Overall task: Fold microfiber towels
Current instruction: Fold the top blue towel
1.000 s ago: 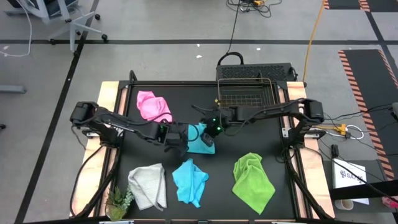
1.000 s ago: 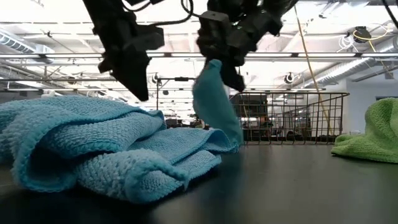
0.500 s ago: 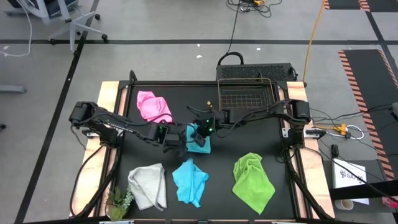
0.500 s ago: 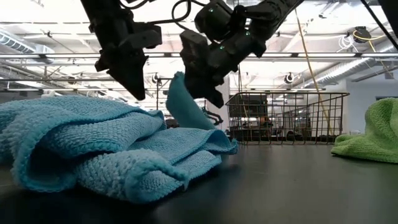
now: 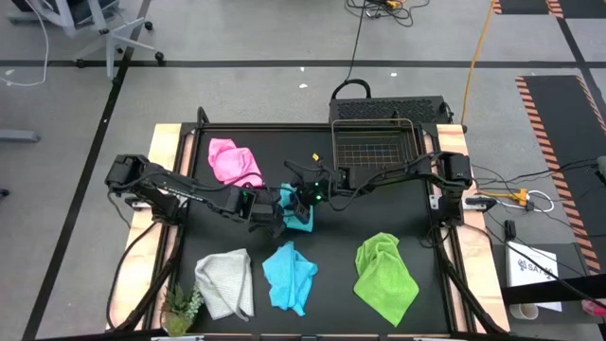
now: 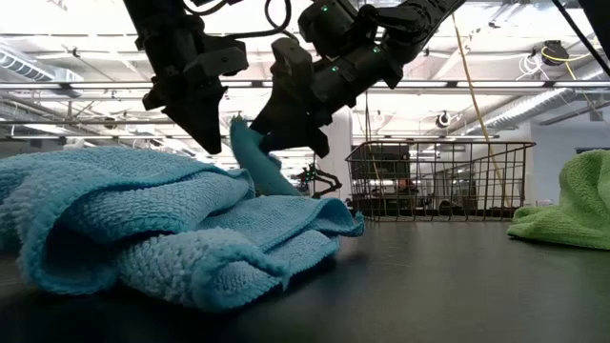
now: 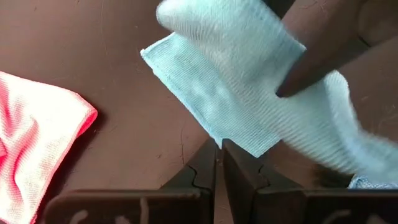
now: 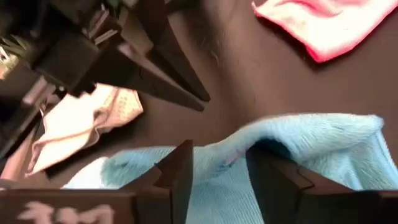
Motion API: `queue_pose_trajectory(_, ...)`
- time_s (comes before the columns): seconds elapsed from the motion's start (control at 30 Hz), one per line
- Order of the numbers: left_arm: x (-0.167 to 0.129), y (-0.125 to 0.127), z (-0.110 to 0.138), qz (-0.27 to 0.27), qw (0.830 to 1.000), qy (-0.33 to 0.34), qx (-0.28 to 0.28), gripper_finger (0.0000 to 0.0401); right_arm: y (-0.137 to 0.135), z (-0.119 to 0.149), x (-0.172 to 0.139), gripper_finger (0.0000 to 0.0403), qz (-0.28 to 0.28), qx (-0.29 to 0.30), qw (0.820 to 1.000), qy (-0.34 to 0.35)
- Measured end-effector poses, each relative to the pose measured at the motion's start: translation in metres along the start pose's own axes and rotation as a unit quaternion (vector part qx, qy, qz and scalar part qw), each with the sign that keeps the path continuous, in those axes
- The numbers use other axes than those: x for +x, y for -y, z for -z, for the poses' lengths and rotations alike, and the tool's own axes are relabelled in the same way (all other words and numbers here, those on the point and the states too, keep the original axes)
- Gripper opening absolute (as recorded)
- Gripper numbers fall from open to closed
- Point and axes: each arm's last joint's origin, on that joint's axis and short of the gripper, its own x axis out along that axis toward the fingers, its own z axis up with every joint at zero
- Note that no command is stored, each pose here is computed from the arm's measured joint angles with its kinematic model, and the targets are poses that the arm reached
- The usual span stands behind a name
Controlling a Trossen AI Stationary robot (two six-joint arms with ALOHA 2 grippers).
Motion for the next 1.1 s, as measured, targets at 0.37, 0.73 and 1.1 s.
queue_pose_trajectory(0.37, 0.000, 0.000, 0.000, -0.001, 1.000, -0.001, -0.003, 0.0031, -0.005, -0.002, -0.009, 0.0161, -0.037, -0.004, 0.999, -0.021)
queue_pose_trajectory(0.73, 0.005, -0.009, -0.006, -0.016, 0.999, -0.002, -0.051, 0.0031, -0.011, 0.018, -0.013, 0.0156, 0.008, -0.039, 0.996, -0.086)
queue_pose_trajectory(1.1, 0.032, -0.038, -0.014, 0.001, 0.983, -0.057, -0.172, 0.0031, -0.005, 0.028, -0.012, 0.0155, 0.026, -0.025, 0.995, -0.098)
